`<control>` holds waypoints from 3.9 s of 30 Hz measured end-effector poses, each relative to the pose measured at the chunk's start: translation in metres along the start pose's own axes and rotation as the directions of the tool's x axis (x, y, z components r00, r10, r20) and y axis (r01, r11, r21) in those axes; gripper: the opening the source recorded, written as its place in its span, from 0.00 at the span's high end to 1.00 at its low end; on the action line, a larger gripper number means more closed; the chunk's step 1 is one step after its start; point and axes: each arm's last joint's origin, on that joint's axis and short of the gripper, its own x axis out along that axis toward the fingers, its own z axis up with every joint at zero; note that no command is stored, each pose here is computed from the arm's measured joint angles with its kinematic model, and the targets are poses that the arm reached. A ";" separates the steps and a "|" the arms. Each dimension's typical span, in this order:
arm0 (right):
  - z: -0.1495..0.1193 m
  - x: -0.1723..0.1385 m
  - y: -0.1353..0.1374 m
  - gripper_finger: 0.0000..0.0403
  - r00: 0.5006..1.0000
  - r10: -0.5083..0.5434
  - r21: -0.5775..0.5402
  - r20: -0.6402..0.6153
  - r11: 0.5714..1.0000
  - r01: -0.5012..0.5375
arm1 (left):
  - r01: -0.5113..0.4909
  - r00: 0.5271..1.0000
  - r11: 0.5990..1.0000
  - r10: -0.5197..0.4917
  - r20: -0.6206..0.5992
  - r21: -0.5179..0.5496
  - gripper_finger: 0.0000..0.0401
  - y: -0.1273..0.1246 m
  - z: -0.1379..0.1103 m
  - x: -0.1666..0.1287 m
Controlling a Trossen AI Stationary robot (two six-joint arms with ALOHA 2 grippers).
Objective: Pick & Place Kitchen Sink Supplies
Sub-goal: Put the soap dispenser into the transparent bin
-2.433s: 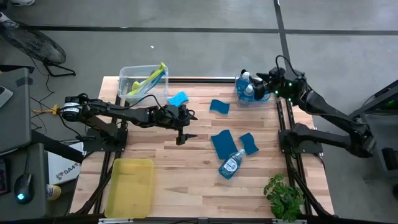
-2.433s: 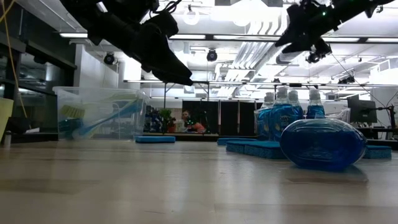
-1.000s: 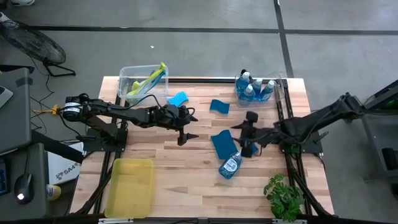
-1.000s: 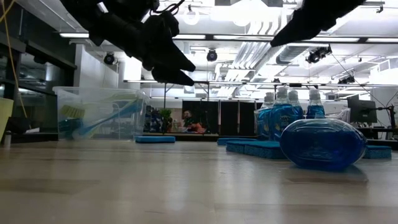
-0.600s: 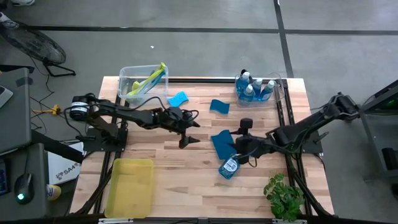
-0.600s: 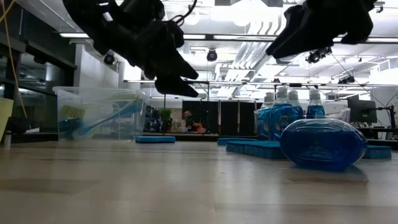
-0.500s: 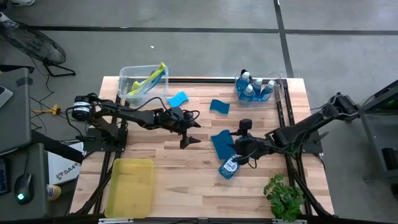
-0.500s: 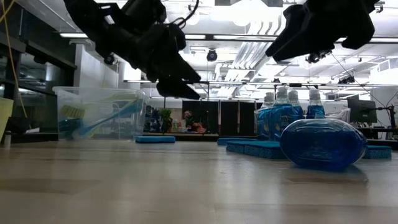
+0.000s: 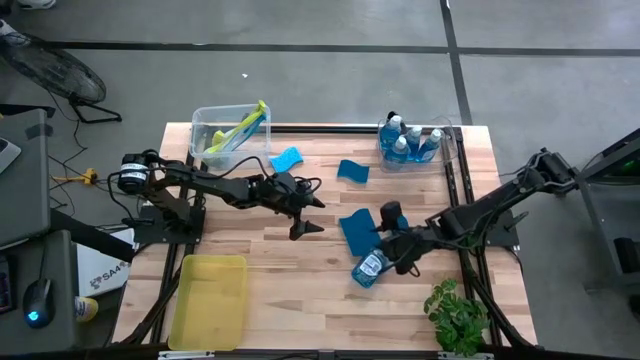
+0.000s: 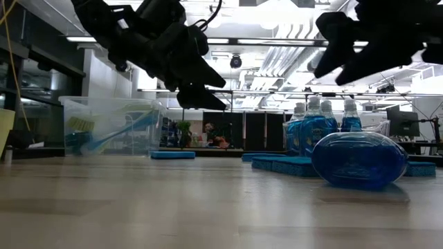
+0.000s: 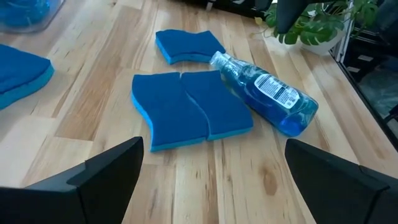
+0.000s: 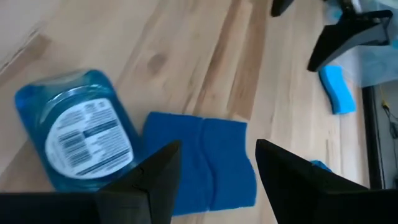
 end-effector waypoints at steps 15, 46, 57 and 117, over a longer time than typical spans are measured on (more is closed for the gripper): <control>-0.008 0.000 0.018 0.50 0.995 0.046 -0.184 -0.088 0.981 -0.062 | 0.001 1.000 1.000 -0.001 -0.001 -0.015 0.04 0.000 0.000 0.000; -0.030 0.007 0.114 0.50 0.981 -0.036 -0.400 -0.190 0.916 -0.044 | 0.089 0.996 0.967 -0.089 0.011 -0.240 0.04 -0.016 0.000 0.003; -0.040 0.025 0.122 0.50 0.958 -0.198 -0.498 -0.208 0.864 0.070 | 0.174 0.981 0.944 -0.143 0.128 -0.279 0.04 -0.053 -0.016 0.042; -0.027 0.058 0.087 0.66 0.965 -0.107 -0.554 -0.238 0.831 -0.044 | 0.143 0.989 0.879 -0.149 0.024 -0.456 0.04 -0.120 -0.014 0.155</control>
